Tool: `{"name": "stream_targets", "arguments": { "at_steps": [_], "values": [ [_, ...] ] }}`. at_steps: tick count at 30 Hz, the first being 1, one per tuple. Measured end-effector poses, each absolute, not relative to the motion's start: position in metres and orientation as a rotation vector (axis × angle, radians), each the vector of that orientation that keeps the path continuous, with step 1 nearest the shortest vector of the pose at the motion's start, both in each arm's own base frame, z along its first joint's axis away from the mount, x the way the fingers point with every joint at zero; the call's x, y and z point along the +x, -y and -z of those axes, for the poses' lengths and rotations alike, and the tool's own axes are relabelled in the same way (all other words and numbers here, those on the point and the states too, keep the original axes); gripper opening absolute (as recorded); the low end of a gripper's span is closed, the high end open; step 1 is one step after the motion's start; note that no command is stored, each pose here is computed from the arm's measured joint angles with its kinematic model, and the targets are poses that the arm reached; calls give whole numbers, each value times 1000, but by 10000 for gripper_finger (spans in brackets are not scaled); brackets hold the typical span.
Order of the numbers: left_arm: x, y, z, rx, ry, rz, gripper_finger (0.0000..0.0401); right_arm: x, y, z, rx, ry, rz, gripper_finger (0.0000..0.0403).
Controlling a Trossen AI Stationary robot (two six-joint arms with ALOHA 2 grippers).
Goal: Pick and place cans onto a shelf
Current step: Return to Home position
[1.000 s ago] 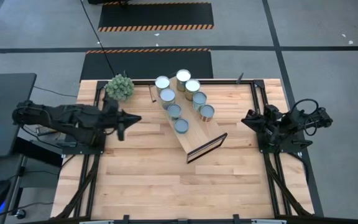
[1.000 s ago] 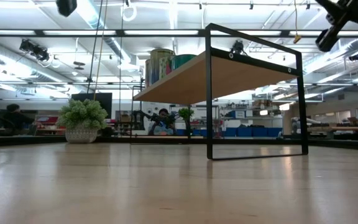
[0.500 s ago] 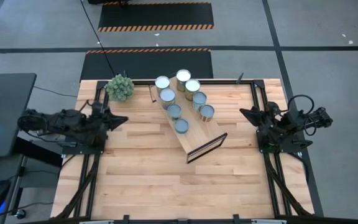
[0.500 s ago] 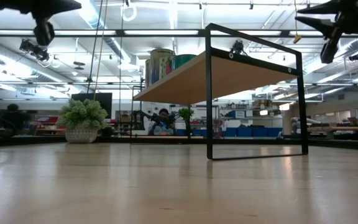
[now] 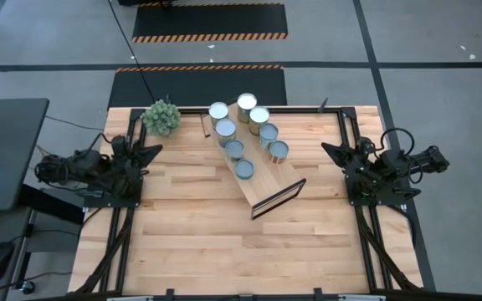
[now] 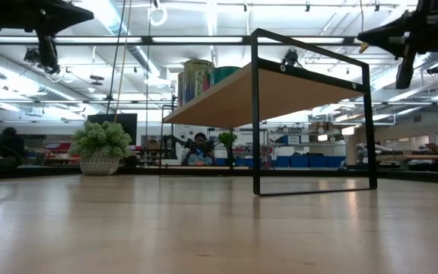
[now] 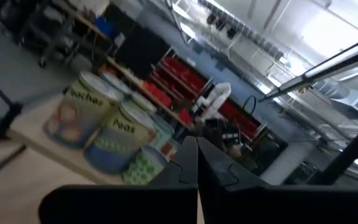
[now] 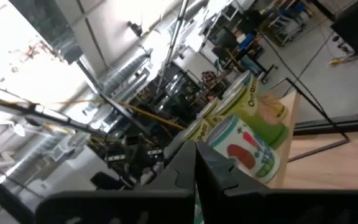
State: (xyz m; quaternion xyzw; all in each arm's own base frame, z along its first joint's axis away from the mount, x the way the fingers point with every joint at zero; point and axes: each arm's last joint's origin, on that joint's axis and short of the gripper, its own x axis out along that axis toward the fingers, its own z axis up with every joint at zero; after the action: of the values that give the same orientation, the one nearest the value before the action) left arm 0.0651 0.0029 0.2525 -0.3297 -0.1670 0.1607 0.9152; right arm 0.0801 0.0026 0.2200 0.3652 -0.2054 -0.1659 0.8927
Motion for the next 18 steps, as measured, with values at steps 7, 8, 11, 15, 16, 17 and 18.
{"name": "stream_targets", "arguments": {
  "at_steps": [7, 8, 11, 15, 16, 17, 18],
  "values": [
    [73, -3, -240, -632, 408, -379, 0, 86, 1, -199, 821, 473, 384, 5],
    [73, -3, -238, -632, 411, -385, 0, 88, 1, -195, 833, 469, 391, 4],
    [77, -4, -230, -628, 408, -402, 0, 89, 4, -191, 855, 454, 414, 3],
    [79, -7, -226, -619, 418, -420, 0, 89, 8, -190, 841, 470, 457, 2],
    [79, -7, -224, -612, 409, -426, 0, 89, 9, -190, 836, 474, 469, 2],
    [80, -8, -223, -607, 406, -428, 0, 89, 10, -190, 830, 478, 478, 2],
    [79, -9, -223, -607, 410, -428, 0, 89, 11, -190, 824, 480, 485, 2]
  ]
}}
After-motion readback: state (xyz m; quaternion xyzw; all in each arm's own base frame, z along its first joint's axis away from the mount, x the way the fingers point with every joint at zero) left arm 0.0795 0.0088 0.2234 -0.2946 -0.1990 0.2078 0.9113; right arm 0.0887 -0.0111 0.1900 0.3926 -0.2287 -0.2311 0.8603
